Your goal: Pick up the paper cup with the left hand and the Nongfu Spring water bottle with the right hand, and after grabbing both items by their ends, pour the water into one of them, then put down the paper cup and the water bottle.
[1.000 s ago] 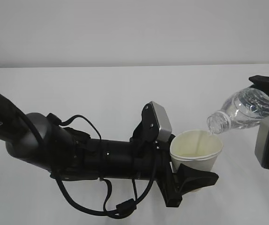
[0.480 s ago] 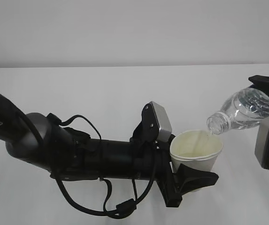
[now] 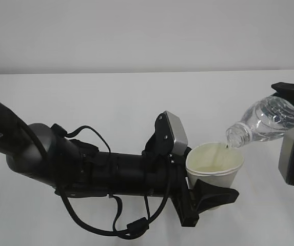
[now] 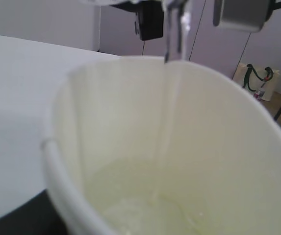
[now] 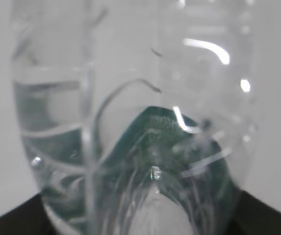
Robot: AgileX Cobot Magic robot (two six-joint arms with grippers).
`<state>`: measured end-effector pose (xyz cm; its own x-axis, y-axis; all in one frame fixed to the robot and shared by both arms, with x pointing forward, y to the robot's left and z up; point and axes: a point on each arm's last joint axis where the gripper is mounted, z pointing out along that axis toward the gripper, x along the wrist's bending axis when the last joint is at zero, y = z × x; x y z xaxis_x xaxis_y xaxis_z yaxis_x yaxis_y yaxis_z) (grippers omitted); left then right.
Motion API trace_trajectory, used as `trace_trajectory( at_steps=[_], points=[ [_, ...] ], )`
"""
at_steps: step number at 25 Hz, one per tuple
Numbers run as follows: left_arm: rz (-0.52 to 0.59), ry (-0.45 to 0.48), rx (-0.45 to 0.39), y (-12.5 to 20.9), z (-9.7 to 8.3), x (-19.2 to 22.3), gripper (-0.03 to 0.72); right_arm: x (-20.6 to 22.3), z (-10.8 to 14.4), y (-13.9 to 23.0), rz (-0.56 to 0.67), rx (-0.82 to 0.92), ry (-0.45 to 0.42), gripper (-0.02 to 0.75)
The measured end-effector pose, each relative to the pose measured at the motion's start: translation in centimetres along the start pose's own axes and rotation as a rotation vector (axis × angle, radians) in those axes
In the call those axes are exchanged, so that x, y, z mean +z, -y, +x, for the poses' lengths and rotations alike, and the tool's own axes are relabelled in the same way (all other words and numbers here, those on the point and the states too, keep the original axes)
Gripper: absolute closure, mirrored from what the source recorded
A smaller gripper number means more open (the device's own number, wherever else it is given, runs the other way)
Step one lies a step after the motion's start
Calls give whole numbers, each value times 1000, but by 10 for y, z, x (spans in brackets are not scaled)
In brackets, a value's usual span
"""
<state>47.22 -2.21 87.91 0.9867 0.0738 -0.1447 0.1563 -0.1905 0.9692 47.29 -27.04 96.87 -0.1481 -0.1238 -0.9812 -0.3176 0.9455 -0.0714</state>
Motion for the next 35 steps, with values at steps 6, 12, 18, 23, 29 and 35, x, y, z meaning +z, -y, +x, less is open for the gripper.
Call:
trace_trajectory(
  at_steps=[6,12,18,23,29,35],
  points=[
    [2,3,2,0,0,0,247,0,0,0,0,0,0,311],
    [2,3,2,0,0,0,247,0,0,0,-2,-2,1,311],
    [3,4,3,0,0,0,247,0,0,0,-2,-3,1,311],
    [3,4,3,0,0,0,247,0,0,0,-2,-3,1,311],
    [3,4,3,0,0,0,247,0,0,0,-2,-3,1,311],
    [3,4,3,0,0,0,247,0,0,0,-2,-3,1,311]
  ],
)
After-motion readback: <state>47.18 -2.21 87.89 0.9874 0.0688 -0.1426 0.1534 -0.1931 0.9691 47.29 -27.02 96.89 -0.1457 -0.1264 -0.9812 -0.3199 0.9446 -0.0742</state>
